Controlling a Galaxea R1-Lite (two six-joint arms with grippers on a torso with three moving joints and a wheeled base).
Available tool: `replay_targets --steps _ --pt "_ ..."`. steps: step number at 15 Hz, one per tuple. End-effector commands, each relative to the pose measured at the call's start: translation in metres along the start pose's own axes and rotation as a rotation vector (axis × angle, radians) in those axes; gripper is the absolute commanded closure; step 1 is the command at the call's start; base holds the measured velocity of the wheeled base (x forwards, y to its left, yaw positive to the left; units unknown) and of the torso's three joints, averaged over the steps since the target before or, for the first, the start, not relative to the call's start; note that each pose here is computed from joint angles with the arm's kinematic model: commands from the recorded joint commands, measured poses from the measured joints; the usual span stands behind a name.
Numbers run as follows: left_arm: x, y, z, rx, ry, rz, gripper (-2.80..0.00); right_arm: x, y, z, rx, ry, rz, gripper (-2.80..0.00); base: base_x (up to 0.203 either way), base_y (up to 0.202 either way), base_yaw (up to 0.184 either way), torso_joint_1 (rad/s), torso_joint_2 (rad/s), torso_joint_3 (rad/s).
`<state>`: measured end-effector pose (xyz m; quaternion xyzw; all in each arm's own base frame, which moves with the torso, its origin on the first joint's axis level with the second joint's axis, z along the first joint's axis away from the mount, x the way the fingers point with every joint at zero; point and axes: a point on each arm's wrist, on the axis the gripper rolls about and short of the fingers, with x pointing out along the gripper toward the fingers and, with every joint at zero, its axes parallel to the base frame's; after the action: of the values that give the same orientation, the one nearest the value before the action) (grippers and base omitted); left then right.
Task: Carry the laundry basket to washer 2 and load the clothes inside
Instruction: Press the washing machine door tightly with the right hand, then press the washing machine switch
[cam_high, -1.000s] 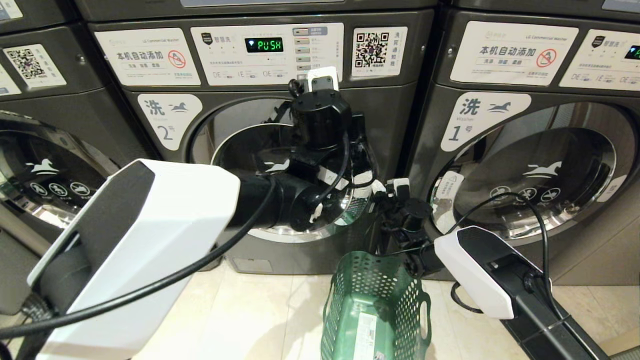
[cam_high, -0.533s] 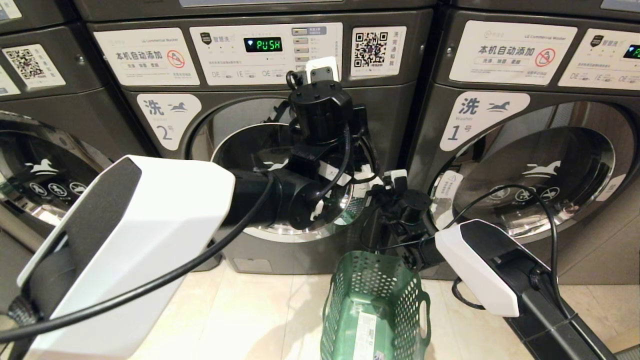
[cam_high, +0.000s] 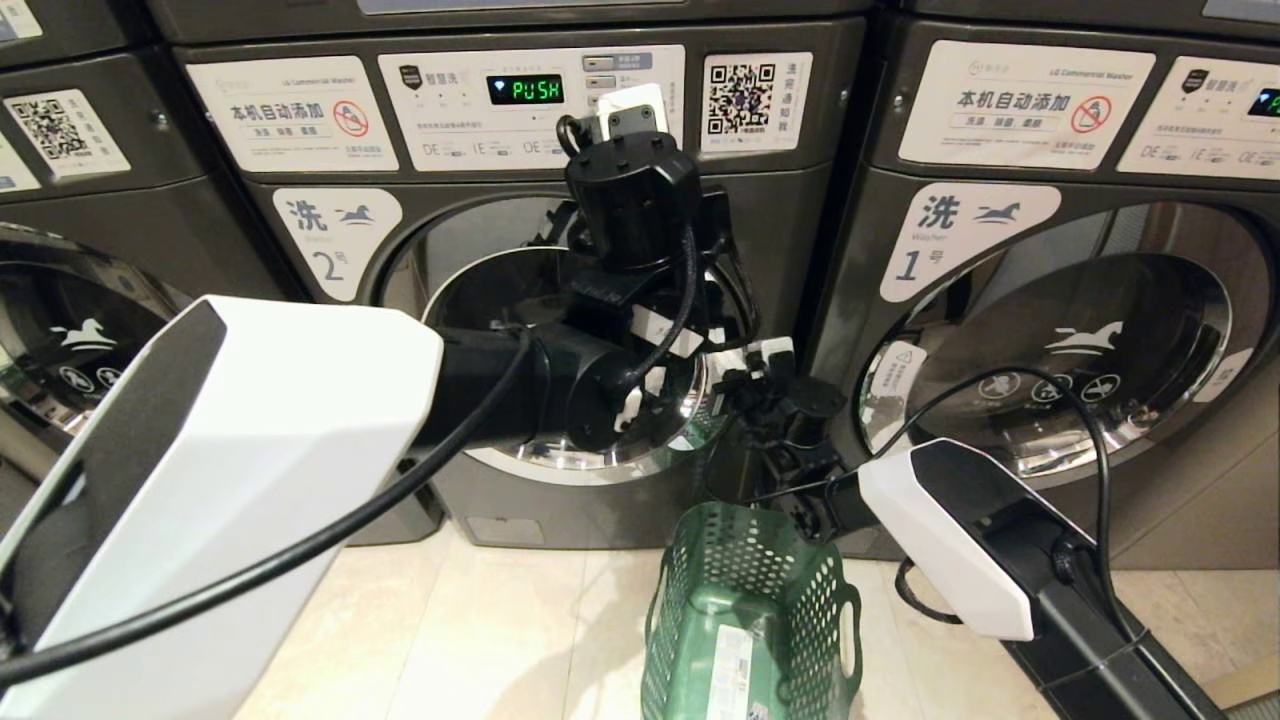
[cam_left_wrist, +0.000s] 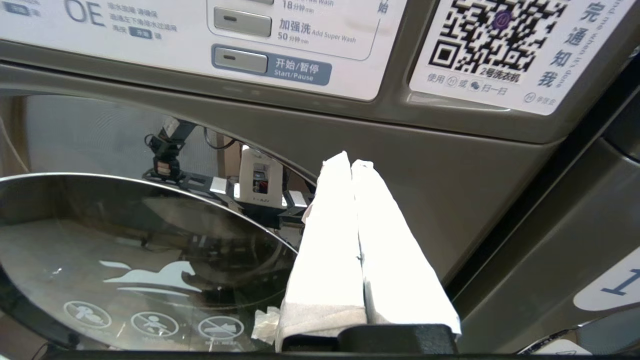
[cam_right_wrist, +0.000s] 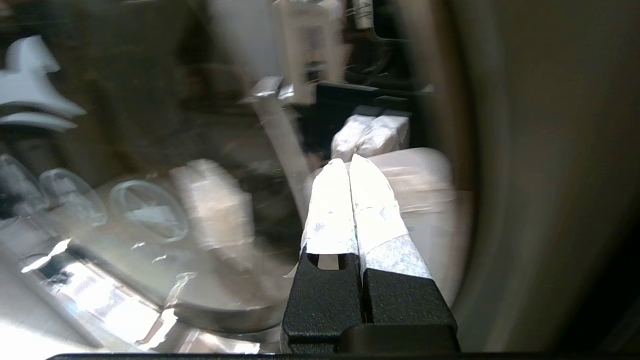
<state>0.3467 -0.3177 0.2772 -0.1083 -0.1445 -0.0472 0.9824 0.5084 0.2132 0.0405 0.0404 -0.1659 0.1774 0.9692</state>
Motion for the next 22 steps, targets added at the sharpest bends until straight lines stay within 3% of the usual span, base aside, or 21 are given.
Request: replay_targets --steps 1,6,12,18,22 --pt "0.000 0.001 0.006 -0.008 -0.011 0.007 0.00 -0.001 -0.004 -0.001 -0.006 -0.008 -0.014 0.00 0.000 0.000 0.000 0.000 0.00 0.000" --pt "-0.002 -0.002 0.003 -0.009 -0.008 0.004 0.00 -0.002 -0.016 -0.004 -0.023 -0.012 -0.039 0.00 0.000 0.000 0.000 0.000 0.00 0.000" --pt "-0.003 -0.002 0.008 0.002 -0.015 0.009 0.00 -0.008 -0.029 -0.026 -0.027 0.037 -0.047 0.00 0.000 0.000 0.000 0.000 0.00 0.000" --pt "-0.005 -0.003 0.010 0.002 -0.016 0.020 0.00 -0.007 -0.028 -0.029 -0.018 0.080 0.014 0.00 0.000 0.000 0.000 0.000 0.00 0.000" --pt "-0.005 -0.003 0.009 0.002 -0.016 0.025 0.00 -0.004 -0.027 -0.017 -0.016 0.061 0.060 0.00 0.000 0.000 0.000 0.000 0.00 0.000"
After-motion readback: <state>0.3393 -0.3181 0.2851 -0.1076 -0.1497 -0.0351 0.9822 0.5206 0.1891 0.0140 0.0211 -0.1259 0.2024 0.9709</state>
